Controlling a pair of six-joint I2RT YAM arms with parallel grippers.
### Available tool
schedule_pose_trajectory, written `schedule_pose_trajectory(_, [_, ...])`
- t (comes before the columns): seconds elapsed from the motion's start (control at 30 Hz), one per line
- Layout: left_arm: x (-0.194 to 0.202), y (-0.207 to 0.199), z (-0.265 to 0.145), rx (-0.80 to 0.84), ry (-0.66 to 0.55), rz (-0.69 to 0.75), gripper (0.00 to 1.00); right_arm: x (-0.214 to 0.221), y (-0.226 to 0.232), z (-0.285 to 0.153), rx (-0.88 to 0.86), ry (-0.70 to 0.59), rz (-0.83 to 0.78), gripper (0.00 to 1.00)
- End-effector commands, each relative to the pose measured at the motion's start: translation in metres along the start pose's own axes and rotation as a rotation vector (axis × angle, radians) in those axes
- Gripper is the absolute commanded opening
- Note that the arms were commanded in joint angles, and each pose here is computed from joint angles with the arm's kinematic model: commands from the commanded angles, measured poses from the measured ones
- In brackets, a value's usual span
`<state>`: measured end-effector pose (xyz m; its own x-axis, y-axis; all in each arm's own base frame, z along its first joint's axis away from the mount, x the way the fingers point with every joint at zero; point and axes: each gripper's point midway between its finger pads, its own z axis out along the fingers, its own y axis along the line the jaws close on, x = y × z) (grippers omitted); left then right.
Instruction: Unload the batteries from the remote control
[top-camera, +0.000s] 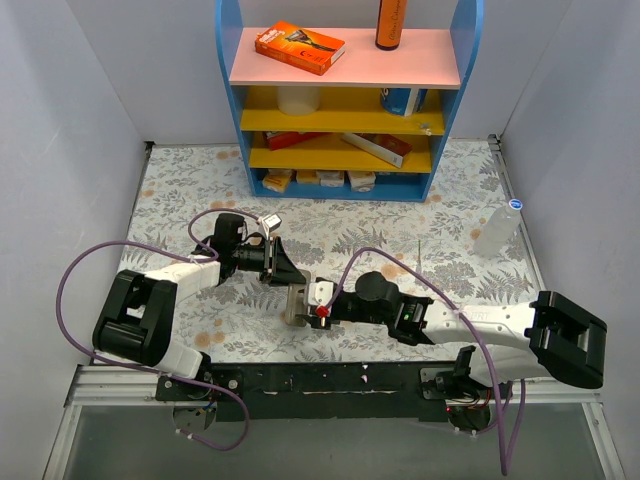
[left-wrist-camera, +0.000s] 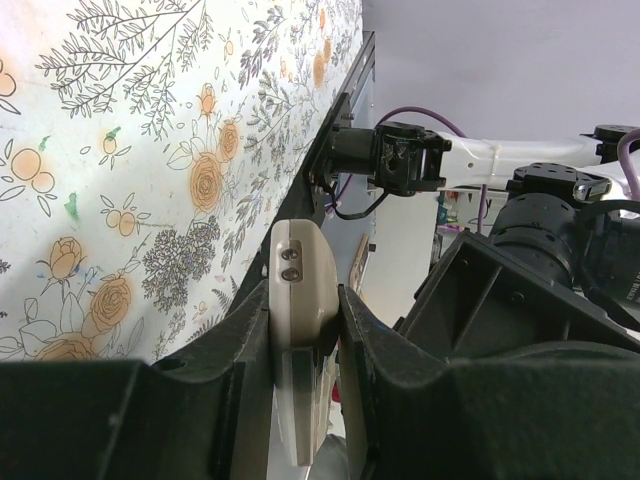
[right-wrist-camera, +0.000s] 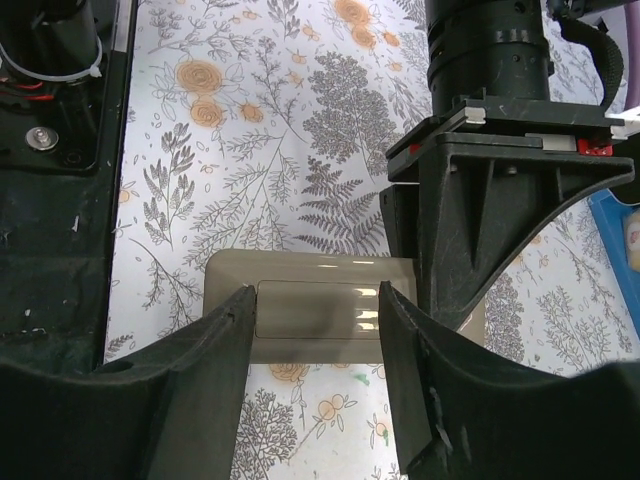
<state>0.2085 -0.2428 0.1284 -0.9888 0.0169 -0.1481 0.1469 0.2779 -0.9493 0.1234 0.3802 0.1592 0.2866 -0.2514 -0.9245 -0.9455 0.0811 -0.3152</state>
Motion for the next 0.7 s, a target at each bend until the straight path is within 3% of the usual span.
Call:
schedule_pose_trajectory(0.0, [0.000,-0.007,-0.001,0.015,0.006,0.014,0.00,-0.021,-0.009,0.004,0.027,-0.046,-0.010,0.59])
schedule_pose_trajectory(0.67, [0.000,-0.004,-0.001,0.004,0.005,-0.002,0.00,0.002,0.004,0.011,0.008,0.011,-0.041,0.59])
